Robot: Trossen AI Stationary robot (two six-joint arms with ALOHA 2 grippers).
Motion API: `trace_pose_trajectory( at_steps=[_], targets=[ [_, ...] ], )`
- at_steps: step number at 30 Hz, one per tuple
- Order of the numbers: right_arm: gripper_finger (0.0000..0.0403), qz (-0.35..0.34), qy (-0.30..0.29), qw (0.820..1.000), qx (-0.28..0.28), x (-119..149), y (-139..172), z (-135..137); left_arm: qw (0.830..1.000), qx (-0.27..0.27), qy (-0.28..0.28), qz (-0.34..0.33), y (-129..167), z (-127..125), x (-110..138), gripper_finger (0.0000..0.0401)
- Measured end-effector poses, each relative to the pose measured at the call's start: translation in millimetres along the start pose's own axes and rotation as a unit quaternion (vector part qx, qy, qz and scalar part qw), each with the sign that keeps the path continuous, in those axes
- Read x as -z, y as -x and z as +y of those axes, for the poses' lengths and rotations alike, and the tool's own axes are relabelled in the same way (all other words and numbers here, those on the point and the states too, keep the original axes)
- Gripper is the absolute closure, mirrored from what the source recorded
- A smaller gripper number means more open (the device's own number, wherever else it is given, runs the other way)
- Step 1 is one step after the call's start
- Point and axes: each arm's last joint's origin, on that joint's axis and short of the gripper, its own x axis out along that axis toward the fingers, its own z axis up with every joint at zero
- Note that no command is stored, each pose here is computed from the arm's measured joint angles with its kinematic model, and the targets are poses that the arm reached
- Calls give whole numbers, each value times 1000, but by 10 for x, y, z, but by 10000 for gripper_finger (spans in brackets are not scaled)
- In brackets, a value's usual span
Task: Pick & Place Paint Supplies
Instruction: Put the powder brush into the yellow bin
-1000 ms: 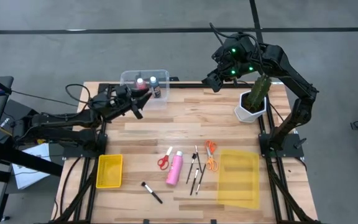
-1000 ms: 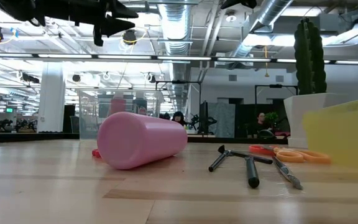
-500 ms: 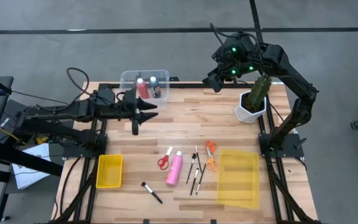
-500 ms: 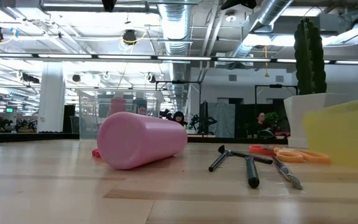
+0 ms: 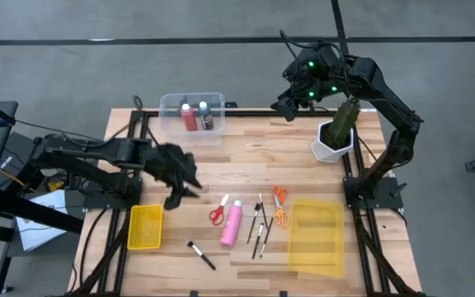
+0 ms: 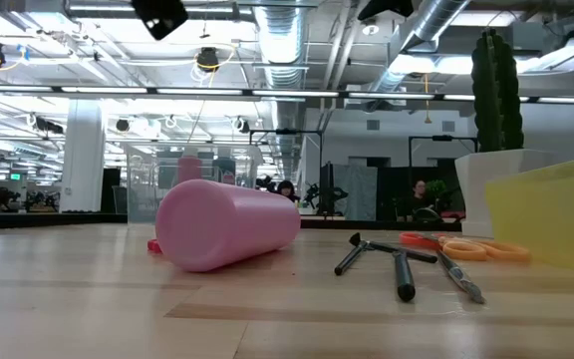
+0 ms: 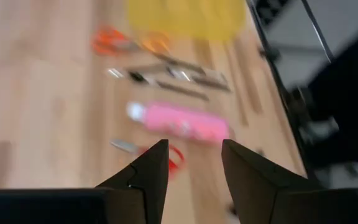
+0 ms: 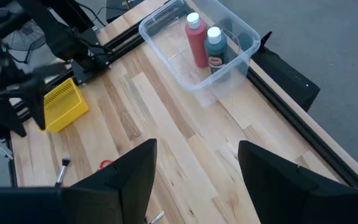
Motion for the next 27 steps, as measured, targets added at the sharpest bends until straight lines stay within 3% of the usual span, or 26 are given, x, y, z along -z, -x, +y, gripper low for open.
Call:
trace_pose_trajectory(
  at_steps=[8,16,27],
  targets=[
    [180,10,4,1000,2,19,0,-5,996,40,-25,79,-309,-285,129,258],
    [180,21,7,1000,6,39,3,-24,988,55,-8,145,-599,-451,548,258],
    [180,31,8,999,7,57,4,-26,986,91,-38,131,-844,-588,928,258]
  ],
)
